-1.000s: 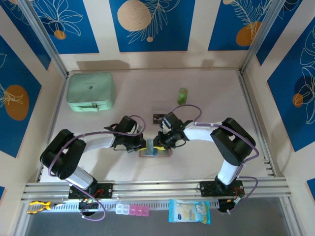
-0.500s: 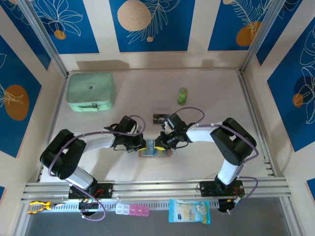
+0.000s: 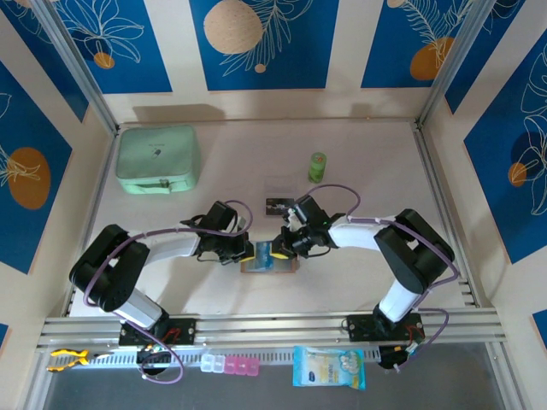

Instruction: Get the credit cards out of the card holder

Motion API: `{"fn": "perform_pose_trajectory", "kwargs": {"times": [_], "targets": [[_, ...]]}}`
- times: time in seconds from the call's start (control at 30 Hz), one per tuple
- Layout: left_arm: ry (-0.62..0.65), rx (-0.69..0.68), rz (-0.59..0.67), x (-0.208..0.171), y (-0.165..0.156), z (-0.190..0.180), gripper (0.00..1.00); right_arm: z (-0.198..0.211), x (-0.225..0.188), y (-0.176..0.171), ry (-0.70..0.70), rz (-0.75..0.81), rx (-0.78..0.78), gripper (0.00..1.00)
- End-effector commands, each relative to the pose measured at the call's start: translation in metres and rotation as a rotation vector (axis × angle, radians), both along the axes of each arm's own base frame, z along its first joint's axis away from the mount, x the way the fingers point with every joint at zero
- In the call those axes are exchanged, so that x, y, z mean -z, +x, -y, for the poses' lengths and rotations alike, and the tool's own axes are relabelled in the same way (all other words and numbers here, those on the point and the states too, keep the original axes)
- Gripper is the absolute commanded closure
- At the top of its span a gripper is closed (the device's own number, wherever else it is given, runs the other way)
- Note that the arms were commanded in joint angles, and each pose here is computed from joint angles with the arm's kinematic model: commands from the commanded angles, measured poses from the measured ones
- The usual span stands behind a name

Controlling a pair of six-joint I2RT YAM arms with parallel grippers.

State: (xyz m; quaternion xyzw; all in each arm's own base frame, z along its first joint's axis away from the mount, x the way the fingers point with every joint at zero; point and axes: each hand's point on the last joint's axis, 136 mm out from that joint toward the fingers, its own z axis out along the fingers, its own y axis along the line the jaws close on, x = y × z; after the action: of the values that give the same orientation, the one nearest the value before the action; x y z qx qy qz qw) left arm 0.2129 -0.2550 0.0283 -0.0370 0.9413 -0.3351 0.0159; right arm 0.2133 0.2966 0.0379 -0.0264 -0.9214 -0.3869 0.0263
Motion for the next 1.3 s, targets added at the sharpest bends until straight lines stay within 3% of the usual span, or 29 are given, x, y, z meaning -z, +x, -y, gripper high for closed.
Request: {"fn": "perform_pose_trajectory", "kwargs": {"times": [0.0,0.27,0.97,1.27], "targets": [[0.059,0.011,-0.035,0.011,-0.009,-0.008,1.00,0.018,0.001,-0.005,-0.081,-0.001,-0.009,0.91],[0.057,0.011,-0.036,0.012,-0.009,-0.008,1.00,0.034,-0.006,-0.005,-0.169,0.023,-0.025,0.92],[0.054,0.014,-0.034,0.011,-0.007,-0.006,1.00,0.032,-0.014,-0.003,-0.213,0.043,-0.053,0.91],[0.051,0.020,-0.033,0.011,-0.007,-0.005,1.00,0.022,-0.017,-0.002,-0.194,0.037,-0.042,0.85]]}}
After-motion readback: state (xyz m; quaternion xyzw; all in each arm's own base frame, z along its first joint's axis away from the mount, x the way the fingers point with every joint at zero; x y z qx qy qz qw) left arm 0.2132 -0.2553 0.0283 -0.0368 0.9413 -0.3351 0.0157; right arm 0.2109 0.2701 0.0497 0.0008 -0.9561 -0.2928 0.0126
